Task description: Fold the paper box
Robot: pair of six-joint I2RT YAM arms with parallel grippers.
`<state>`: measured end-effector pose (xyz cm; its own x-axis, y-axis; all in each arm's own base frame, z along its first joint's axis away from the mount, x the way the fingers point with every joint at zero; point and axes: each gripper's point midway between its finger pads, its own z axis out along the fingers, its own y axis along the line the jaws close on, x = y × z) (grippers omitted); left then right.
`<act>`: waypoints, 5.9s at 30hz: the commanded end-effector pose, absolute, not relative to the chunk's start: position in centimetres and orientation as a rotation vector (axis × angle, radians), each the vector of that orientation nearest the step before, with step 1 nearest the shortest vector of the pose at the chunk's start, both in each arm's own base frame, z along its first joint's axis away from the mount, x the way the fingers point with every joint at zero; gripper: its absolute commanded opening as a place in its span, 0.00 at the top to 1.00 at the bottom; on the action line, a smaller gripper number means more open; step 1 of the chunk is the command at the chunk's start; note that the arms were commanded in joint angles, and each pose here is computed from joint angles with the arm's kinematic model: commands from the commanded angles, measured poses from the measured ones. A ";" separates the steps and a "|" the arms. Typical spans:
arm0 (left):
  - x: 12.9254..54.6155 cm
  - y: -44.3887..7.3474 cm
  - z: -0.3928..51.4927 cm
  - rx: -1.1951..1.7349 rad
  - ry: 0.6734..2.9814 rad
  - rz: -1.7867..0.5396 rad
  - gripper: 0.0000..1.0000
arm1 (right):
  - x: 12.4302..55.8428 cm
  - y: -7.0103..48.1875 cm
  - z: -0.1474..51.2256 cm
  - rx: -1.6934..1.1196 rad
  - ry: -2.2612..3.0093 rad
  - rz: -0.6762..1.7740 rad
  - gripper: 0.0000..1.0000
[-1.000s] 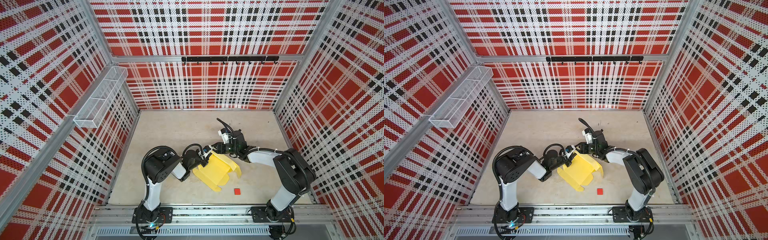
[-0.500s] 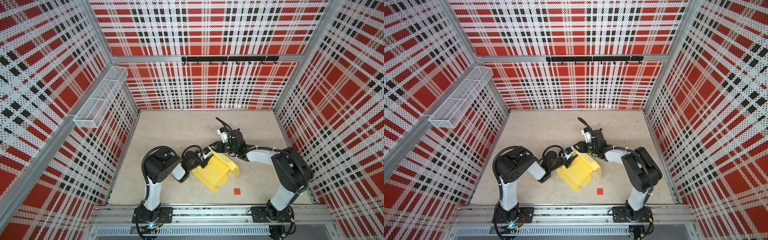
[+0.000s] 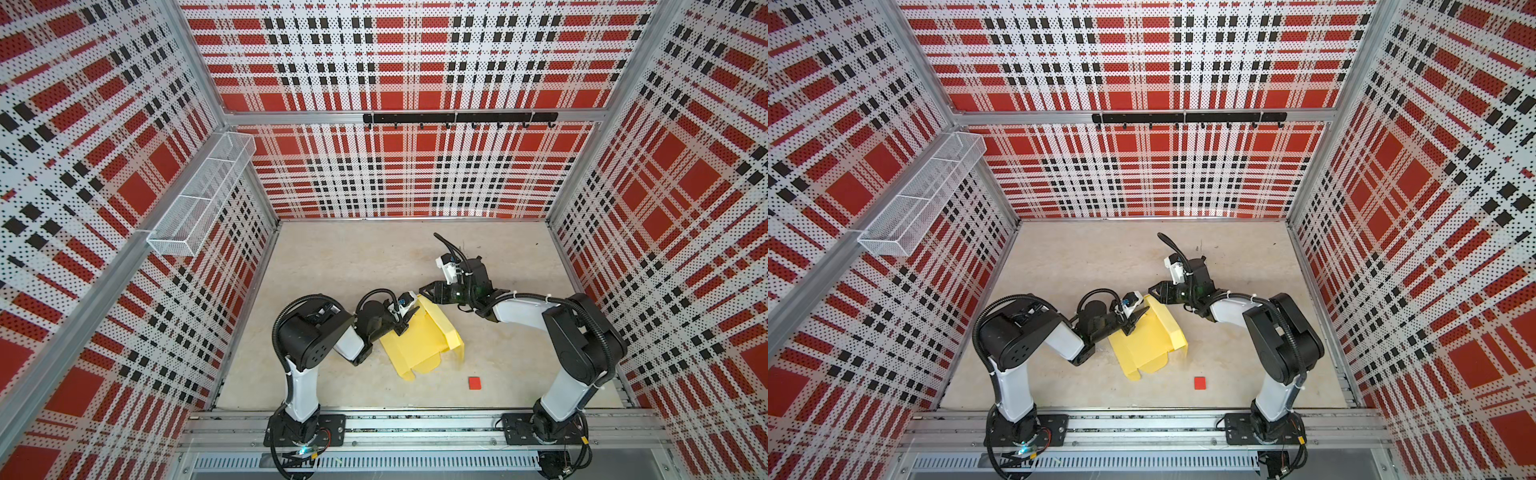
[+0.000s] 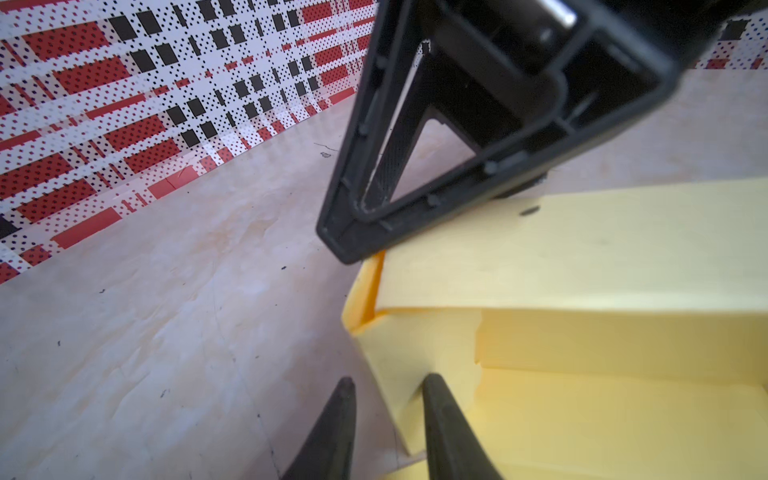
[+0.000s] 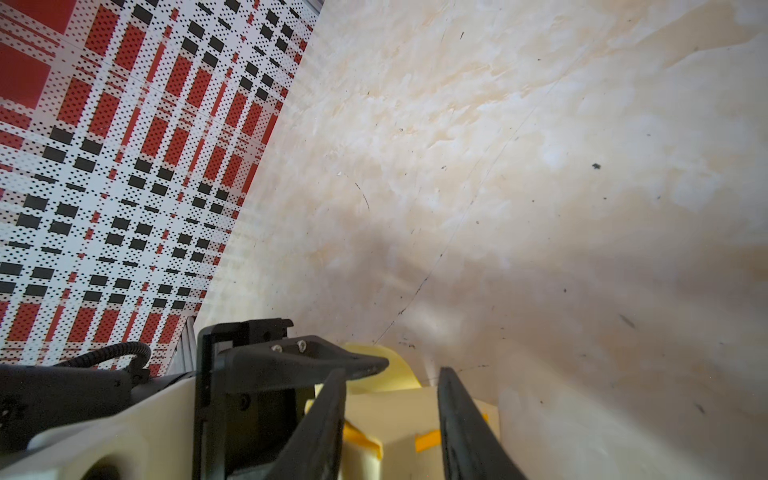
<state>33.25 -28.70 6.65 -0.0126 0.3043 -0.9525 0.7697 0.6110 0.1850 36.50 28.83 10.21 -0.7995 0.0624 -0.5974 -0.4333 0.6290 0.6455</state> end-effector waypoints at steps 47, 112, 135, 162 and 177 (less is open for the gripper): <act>35.0 -33.0 6.0 0.925 1.672 -0.400 0.70 | 34.6 26.8 6.8 -0.242 2.362 1.094 0.63; 34.7 -33.7 9.4 0.877 1.579 -0.488 0.70 | 35.5 26.6 7.5 -0.208 2.332 1.097 0.69; 34.8 -34.3 9.3 0.855 1.576 -0.465 0.97 | 35.9 26.9 9.1 -0.209 2.299 1.116 0.67; 38.6 -31.0 14.8 0.930 1.623 -0.376 1.00 | 32.2 10.5 22.3 -0.117 2.104 0.247 0.06; 43.7 -26.5 21.9 1.049 1.707 -0.260 1.00 | 30.6 3.9 22.4 0.244 2.097 0.102 0.00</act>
